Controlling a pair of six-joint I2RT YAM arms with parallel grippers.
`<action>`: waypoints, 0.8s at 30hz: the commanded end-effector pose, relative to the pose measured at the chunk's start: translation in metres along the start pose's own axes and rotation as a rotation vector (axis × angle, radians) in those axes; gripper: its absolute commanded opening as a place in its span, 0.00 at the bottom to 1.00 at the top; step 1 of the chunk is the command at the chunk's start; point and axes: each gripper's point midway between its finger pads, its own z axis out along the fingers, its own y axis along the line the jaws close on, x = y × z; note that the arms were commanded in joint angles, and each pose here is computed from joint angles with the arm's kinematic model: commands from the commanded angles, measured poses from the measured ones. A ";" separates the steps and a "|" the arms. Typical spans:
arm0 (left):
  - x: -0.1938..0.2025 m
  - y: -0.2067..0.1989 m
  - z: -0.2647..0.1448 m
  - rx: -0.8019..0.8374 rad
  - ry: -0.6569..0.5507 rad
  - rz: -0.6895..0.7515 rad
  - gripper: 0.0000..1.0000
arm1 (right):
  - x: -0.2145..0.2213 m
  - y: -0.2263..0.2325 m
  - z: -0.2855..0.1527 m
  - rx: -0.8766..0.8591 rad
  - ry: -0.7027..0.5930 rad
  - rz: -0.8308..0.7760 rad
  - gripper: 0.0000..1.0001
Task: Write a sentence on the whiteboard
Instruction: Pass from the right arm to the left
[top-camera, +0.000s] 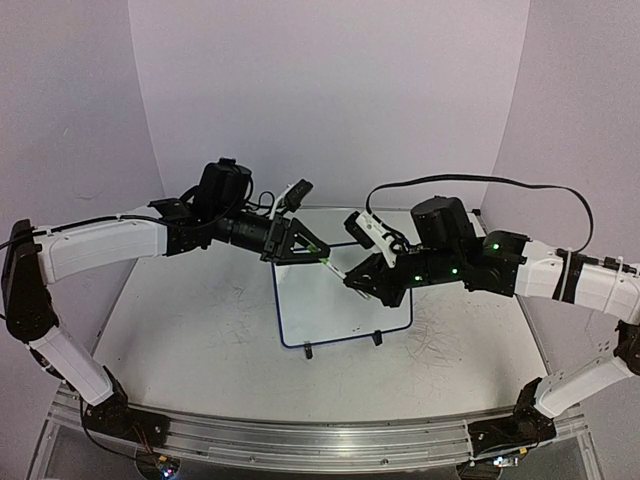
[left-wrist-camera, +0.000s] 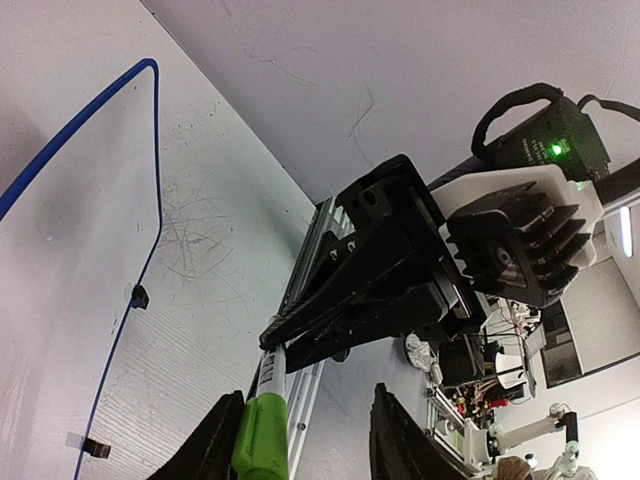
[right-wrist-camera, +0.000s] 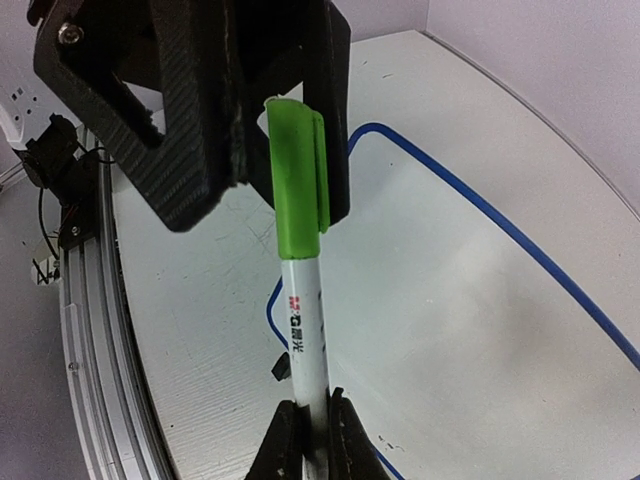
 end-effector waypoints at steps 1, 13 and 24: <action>0.000 -0.009 0.001 0.036 0.002 0.038 0.38 | -0.026 0.000 -0.007 0.017 -0.071 -0.028 0.00; -0.003 0.000 0.002 -0.029 -0.008 0.056 0.00 | -0.028 -0.011 -0.013 0.088 -0.097 0.006 0.15; -0.038 -0.022 -0.027 -0.120 -0.184 0.179 0.00 | -0.036 -0.049 -0.057 0.306 -0.387 0.352 0.98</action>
